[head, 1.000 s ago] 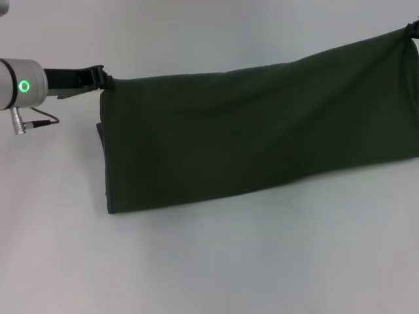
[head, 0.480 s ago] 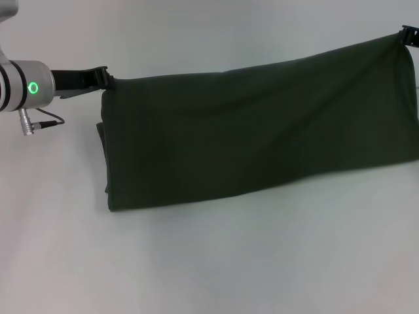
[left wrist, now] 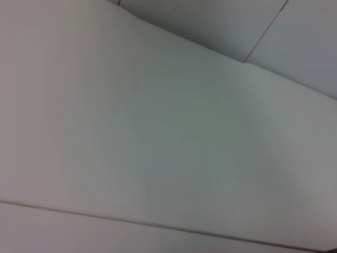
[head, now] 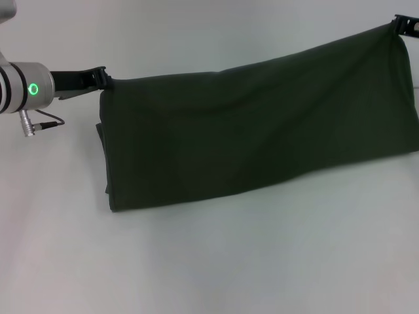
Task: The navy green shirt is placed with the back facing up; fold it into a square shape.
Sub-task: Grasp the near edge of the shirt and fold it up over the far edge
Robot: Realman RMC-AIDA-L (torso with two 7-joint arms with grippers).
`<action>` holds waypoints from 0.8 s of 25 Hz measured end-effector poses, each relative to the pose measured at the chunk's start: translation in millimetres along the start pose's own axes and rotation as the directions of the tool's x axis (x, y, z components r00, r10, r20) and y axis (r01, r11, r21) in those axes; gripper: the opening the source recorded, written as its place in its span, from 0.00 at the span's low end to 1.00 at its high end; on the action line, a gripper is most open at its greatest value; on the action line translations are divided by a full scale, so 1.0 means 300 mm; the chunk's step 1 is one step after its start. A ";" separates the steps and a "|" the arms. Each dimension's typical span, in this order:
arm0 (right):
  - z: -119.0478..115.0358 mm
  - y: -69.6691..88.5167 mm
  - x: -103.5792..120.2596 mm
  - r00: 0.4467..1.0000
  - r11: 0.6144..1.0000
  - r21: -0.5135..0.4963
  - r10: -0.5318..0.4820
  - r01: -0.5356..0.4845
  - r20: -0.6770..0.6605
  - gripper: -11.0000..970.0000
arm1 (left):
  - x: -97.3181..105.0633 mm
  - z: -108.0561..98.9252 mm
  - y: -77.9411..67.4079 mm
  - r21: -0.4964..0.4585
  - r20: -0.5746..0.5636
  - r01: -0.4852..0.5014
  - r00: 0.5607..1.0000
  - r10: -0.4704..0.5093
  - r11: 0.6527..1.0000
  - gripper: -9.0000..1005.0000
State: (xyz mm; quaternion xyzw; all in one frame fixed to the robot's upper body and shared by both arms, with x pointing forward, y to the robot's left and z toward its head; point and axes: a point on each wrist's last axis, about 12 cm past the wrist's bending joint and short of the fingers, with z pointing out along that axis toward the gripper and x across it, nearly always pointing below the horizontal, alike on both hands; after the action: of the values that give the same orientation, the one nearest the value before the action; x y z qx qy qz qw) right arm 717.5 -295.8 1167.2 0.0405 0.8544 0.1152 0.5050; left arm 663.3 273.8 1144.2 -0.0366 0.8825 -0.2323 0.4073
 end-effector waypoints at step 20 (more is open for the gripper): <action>0.012 0.027 -0.029 0.997 0.997 0.016 -0.080 0.079 0.010 0.18 | 0.014 0.005 -0.001 0.005 -0.014 0.033 0.999 -0.033 0.999 0.02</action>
State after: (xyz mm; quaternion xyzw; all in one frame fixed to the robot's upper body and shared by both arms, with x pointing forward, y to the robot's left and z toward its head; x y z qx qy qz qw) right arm 724.4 -289.0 1174.9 0.0111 0.8536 0.0880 0.5134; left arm 661.5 271.9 1140.4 -0.0486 0.8839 -0.2415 0.3974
